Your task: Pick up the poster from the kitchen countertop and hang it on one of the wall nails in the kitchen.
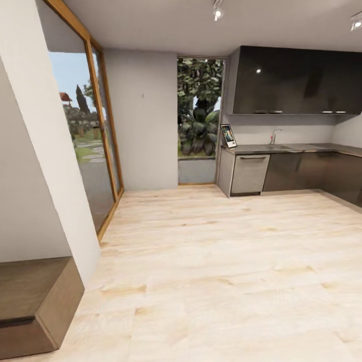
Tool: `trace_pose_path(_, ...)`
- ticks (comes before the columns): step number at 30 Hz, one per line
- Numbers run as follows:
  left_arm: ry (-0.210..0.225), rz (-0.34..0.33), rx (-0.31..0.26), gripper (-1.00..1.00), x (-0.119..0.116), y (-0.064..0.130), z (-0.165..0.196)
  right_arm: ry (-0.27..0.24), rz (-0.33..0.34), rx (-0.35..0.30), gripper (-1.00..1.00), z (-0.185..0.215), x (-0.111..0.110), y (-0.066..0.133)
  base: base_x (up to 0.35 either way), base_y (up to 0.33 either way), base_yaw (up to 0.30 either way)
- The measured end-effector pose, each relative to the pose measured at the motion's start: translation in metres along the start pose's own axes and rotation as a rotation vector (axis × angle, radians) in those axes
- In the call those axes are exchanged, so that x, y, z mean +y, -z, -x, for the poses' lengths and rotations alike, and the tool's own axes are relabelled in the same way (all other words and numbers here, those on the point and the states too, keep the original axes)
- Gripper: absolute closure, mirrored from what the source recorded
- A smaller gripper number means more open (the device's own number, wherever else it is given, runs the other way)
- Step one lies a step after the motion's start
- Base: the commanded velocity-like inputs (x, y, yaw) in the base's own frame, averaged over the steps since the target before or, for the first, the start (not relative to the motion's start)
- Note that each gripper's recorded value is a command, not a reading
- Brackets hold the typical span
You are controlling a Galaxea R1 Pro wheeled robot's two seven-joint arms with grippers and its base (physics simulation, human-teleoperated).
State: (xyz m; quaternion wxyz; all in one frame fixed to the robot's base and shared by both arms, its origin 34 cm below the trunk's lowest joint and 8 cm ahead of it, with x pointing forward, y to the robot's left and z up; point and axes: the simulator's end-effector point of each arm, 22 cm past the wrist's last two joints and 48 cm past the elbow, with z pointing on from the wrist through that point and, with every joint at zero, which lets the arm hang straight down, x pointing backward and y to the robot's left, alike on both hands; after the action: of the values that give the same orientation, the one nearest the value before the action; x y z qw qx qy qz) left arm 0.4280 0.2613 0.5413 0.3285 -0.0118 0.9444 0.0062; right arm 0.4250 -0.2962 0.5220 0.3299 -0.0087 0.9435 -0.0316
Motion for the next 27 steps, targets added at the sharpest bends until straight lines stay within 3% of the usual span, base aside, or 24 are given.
trace_pose_path(14, 0.0, 0.0, 0.0, -1.0, 0.0, 0.0, 0.0, 0.0, 0.0, 0.0, -1.0, 0.0, 0.0, 0.0, 0.323, -0.091, 0.0)
trace_pose_path(27, 0.0, 0.0, 0.0, -1.0, 0.0, -0.0001, -0.0001, 0.0, 0.0, 0.0, -1.0, 0.0, 0.0, 0.0, 0.296, -0.171, 0.0)
